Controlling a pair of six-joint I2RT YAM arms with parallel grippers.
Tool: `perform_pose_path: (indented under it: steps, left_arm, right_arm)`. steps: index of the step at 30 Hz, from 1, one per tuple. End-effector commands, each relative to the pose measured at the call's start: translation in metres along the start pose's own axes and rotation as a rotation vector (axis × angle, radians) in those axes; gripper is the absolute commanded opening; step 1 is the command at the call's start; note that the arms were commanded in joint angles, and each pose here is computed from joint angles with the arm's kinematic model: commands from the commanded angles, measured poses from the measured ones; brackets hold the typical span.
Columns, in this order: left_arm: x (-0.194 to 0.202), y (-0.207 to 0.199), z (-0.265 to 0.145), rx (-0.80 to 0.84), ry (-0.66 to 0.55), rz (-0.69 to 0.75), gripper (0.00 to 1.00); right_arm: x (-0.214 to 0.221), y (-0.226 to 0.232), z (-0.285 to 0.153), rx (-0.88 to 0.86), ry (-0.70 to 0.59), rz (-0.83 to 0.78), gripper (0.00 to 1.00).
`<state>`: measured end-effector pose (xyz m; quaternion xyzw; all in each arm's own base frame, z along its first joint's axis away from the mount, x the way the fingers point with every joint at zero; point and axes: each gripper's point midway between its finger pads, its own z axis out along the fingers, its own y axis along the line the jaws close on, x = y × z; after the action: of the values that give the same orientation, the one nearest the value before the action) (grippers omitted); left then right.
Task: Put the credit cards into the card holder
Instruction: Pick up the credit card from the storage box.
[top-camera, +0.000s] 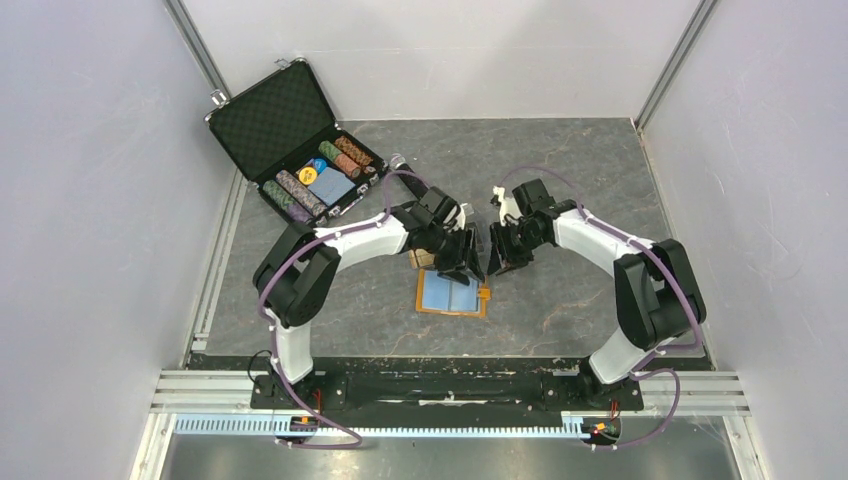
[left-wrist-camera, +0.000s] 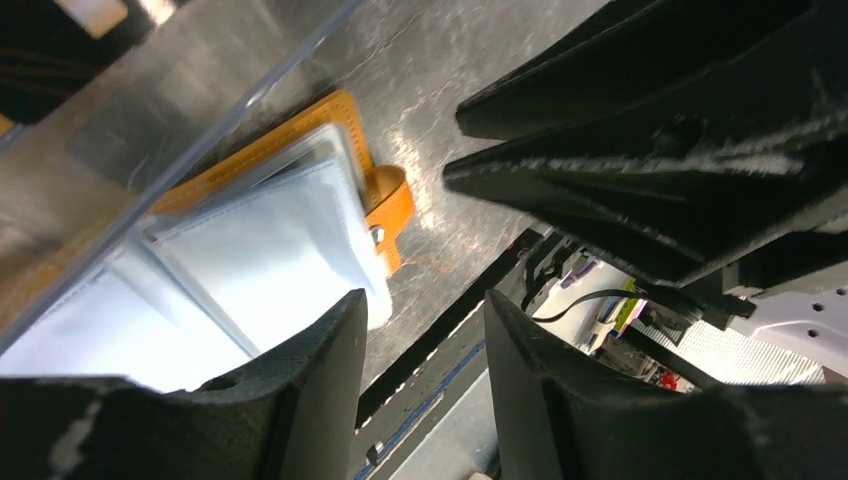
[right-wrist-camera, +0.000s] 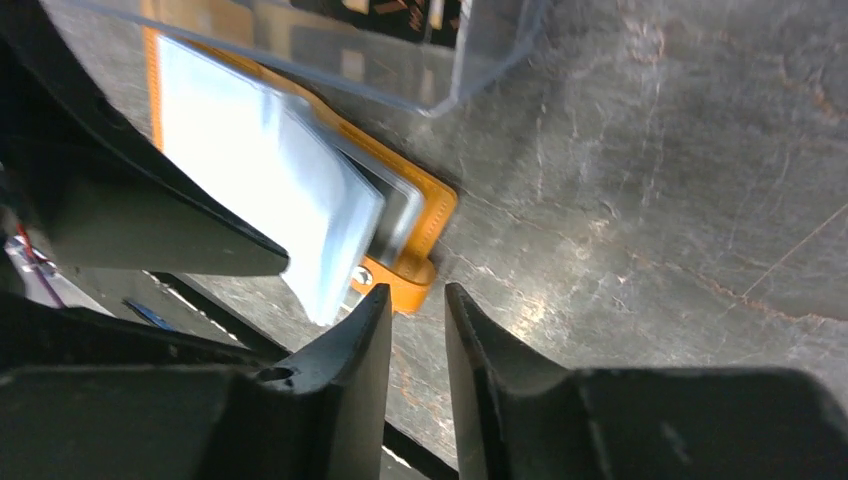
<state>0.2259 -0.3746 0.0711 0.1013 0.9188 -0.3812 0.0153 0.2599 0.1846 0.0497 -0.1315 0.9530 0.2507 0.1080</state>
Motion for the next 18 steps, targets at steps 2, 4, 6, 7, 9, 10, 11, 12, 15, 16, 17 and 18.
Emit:
perform_pose_path:
  steps: [2,4,6,7,9,10,11,12,15,16,17,18]
  left_arm:
    - [-0.037,-0.042,-0.027,0.129,-0.121,0.095,0.55]
    - [-0.05,-0.045,-0.041,0.153,-0.175,0.104,0.55]
    - [-0.063,-0.044,-0.056,0.177,-0.226,0.094,0.55]
    - [-0.069,-0.04,-0.065,0.182,-0.254,0.084,0.55]
    - [-0.082,-0.03,-0.08,0.181,-0.302,0.049,0.56]
    - [-0.088,-0.022,-0.089,0.176,-0.325,0.027,0.56]
    - [-0.094,-0.014,-0.098,0.169,-0.348,0.005,0.56]
    - [-0.097,-0.005,-0.103,0.155,-0.362,-0.019,0.56]
    - [-0.106,0.029,-0.121,0.071,-0.402,-0.084,0.56]
    - [-0.106,0.041,-0.125,0.019,-0.406,-0.095,0.56]
    - [-0.108,0.052,-0.128,-0.039,-0.412,-0.091,0.56]
    - [-0.107,0.061,-0.129,-0.094,-0.398,-0.099,0.56]
  right_arm:
    - [-0.053,0.031,-0.028,-0.081,-0.152,-0.07,0.34]
    - [-0.068,0.038,-0.031,-0.103,-0.179,-0.079,0.38]
    - [-0.08,0.044,-0.03,-0.131,-0.192,-0.077,0.42]
    - [-0.085,0.047,-0.027,-0.149,-0.192,-0.071,0.44]
    - [-0.097,0.053,-0.023,-0.179,-0.198,-0.071,0.47]
    - [-0.104,0.056,-0.021,-0.19,-0.2,-0.071,0.48]
    - [-0.111,0.058,-0.018,-0.197,-0.203,-0.074,0.5]
    - [-0.116,0.061,-0.016,-0.202,-0.205,-0.079,0.51]
    - [-0.136,0.071,-0.006,-0.226,-0.198,-0.094,0.55]
    - [-0.142,0.074,-0.001,-0.227,-0.193,-0.1,0.56]
    - [-0.147,0.077,0.003,-0.23,-0.186,-0.109,0.57]
    - [-0.15,0.08,0.007,-0.23,-0.178,-0.113,0.58]
